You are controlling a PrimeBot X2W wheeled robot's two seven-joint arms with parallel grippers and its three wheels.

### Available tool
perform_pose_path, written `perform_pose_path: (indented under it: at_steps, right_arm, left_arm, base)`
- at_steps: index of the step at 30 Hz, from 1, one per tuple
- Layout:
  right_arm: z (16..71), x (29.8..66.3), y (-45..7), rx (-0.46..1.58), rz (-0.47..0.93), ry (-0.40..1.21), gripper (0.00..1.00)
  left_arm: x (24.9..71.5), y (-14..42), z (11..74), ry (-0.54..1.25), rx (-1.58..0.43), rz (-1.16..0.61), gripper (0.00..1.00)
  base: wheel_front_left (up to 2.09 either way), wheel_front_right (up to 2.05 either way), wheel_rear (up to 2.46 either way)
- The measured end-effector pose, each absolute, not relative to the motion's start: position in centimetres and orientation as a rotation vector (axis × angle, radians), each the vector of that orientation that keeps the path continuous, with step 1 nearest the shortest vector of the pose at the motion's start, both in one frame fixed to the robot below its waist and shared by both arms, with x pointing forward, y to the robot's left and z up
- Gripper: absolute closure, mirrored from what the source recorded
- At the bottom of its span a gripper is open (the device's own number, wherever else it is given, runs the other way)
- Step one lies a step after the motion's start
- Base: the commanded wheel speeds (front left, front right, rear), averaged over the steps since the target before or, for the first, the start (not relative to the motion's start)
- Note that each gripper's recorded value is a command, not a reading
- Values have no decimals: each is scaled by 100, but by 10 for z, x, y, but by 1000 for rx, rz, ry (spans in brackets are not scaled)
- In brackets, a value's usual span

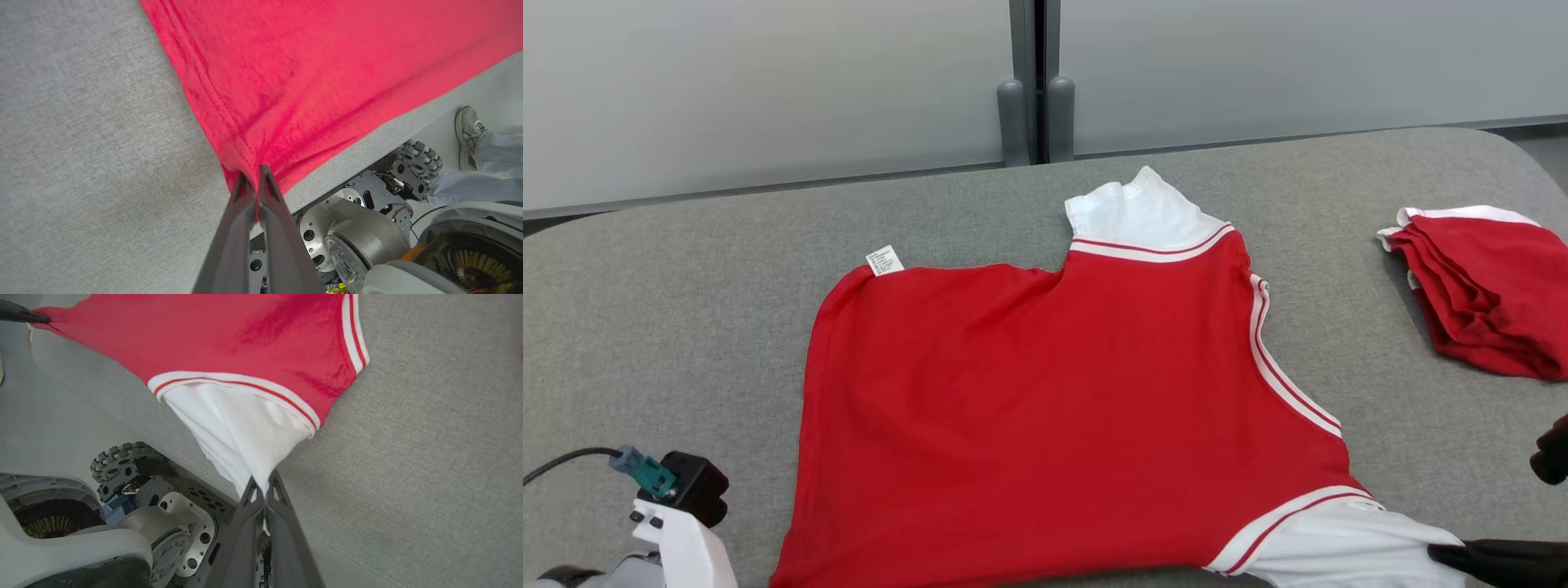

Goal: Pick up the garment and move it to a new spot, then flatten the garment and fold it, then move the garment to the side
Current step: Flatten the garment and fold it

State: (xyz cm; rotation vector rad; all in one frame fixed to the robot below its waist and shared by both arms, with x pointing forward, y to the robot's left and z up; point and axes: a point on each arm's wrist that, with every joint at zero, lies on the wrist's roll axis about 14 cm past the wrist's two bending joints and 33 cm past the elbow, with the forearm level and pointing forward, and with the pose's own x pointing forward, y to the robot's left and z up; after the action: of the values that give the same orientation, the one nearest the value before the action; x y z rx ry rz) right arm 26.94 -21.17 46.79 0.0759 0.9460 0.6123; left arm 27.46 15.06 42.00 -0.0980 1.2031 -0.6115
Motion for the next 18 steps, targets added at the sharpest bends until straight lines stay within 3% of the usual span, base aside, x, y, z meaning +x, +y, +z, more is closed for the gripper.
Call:
perform_pose_path:
  at_steps: [18]
  right_arm:
    - [461,371,-186,186,617,977,100]
  left_arm:
    - [369,145,415,1334,-32,-645,100]
  base:
    - [0,0,0]
